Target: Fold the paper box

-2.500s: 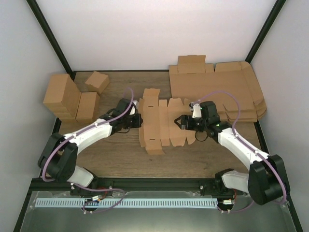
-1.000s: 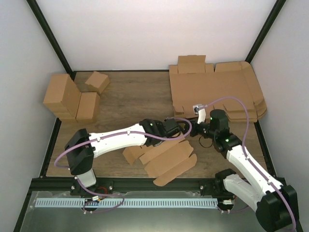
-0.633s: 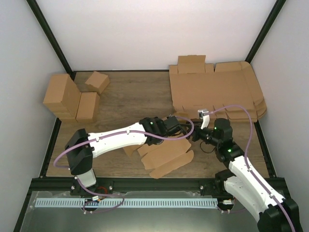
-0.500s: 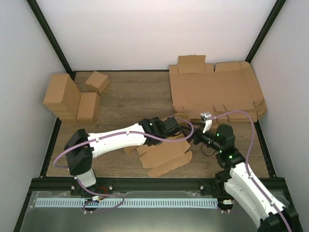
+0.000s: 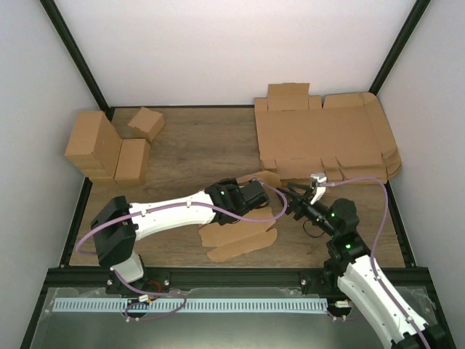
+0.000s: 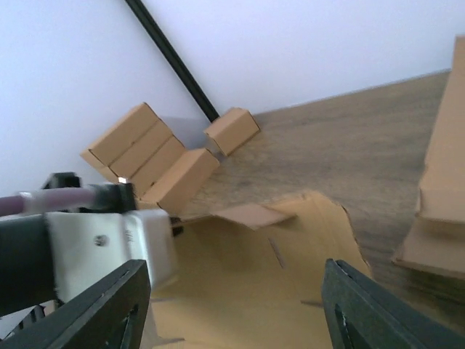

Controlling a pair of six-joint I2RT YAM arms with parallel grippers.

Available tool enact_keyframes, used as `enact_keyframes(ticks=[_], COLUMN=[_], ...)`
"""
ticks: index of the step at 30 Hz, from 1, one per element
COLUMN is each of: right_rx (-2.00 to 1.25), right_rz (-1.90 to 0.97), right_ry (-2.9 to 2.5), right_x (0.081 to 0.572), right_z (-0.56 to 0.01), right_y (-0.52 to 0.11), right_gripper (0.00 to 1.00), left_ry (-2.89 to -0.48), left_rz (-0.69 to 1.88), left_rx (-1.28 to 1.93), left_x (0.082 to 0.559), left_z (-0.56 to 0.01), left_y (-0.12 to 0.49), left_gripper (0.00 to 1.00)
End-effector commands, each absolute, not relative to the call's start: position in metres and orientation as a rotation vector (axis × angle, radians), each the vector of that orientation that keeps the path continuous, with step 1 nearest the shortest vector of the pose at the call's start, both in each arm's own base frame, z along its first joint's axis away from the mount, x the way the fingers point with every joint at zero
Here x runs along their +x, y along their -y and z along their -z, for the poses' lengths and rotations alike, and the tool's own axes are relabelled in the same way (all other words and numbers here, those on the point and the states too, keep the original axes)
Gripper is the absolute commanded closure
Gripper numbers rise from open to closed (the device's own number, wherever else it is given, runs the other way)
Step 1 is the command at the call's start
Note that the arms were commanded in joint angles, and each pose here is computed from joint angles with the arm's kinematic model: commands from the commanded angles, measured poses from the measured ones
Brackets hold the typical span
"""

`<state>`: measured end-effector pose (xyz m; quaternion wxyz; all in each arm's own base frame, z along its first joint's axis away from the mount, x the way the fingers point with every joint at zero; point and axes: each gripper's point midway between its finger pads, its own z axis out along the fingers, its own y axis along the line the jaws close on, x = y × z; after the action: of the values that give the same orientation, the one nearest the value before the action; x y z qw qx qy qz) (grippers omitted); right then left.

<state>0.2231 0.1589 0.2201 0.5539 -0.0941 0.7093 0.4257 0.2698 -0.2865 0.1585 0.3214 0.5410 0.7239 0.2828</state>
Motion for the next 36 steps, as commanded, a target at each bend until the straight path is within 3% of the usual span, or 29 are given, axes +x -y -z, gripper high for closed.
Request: enact_keyframes(ticks=[1,5,11,13,16,17,28,36], right_rx=[-0.148,0.001,0.281,0.283,0.285,0.272,0.38,0.463], right_rz=[-1.042,-1.118,-1.389,-1.436,-1.463,-1.474,-1.545,-1.576], right_ry=[-1.738,-1.871,-2.042,-2.055,-2.09,-2.104,-2.169,-2.224], right_x=[0.234,0.247,0.255,0.258,0.263,0.264,0.27,0.266], right_z=[-0.225,-0.216,-0.205,-0.206,-0.201,-0.201,-0.188,-0.171], right_y=[-0.161,-0.165,-0.185,-0.191,-0.198,-0.201,-0.209,-0.214], right_gripper=[0.32,0.3,0.37,0.42,0.6,0.62,0.45,0.45], left_ry=[-1.849,-1.823,-1.825,-1.829,-1.829,-1.826,-1.823,-1.841], left_rz=[-0.815,-0.87,-0.821,-0.807,-0.815,-0.828,-0.86,-0.875], left_rx=[1.374,1.341,1.303,1.312,1.326,1.323,1.272,1.255], left_x=[0.273,0.274,0.269,0.267,0.264,0.264,0.26,0.259], left_z=[-0.166,-0.163,-0.159,-0.154,-0.147,-0.145,-0.137,-0.13], left_y=[0.281,0.277,0.28,0.282,0.284,0.284,0.286,0.286], left_gripper=[0.96,0.96,0.96,0.96,0.96,0.96,0.96,0.96])
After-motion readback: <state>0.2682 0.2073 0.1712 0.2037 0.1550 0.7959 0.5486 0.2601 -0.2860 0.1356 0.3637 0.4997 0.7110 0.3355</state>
